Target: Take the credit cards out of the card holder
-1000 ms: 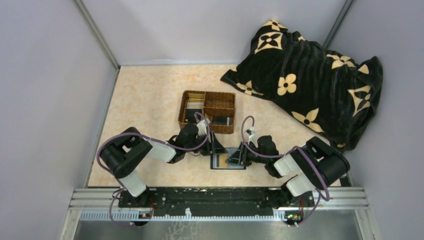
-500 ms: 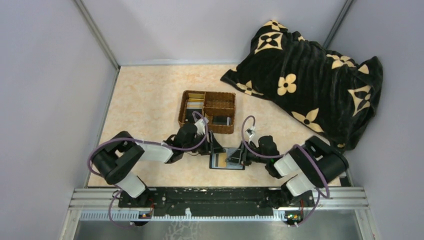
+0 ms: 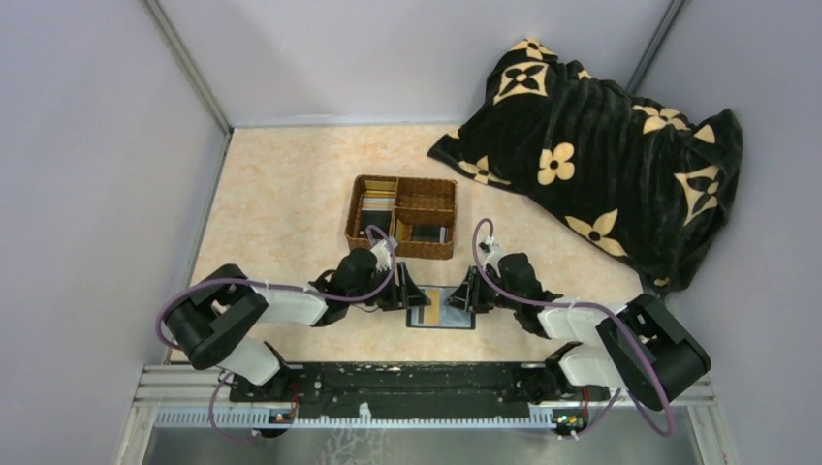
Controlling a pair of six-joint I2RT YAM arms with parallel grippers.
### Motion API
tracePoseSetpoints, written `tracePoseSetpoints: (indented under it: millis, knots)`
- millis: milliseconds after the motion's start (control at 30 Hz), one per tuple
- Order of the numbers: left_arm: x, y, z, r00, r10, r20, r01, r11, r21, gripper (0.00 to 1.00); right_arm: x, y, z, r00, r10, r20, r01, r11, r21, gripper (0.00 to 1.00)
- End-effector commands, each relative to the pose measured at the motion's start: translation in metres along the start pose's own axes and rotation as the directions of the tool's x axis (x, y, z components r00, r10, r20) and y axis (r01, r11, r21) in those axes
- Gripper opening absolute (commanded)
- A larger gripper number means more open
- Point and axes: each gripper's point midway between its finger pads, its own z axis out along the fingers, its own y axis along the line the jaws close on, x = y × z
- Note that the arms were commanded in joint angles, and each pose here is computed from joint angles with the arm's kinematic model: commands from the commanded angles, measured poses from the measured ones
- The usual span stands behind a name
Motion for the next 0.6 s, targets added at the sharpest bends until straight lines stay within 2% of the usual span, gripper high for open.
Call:
tracePoseSetpoints:
  millis: [0, 267, 433, 567]
  knots:
    - [0.015, 0.003, -0.002, 0.999, -0.036, -0.031, 0.037, 0.999, 0.006, 0.6, -0.005, -0.003, 0.0, 1.0, -0.027, 0.016, 0.027, 1.0, 0.015, 0.3]
    - [0.021, 0.013, -0.009, 0.999, -0.024, -0.042, 0.022, 0.999, -0.049, 0.6, -0.004, -0.004, 0.002, 1.0, -0.023, 0.01, 0.023, 1.0, 0.015, 0.3]
    - [0.011, 0.003, -0.015, 1.0, 0.004, -0.02, -0.004, 0.999, -0.039, 0.6, -0.003, -0.004, 0.004, 1.0, -0.017, 0.007, 0.017, 1.0, 0.01, 0.3]
    - [0.01, 0.017, -0.014, 0.999, 0.03, -0.014, -0.031, 0.994, -0.108, 0.6, -0.007, 0.002, 0.005, 1.0, -0.017, 0.012, 0.017, 1.0, -0.014, 0.3]
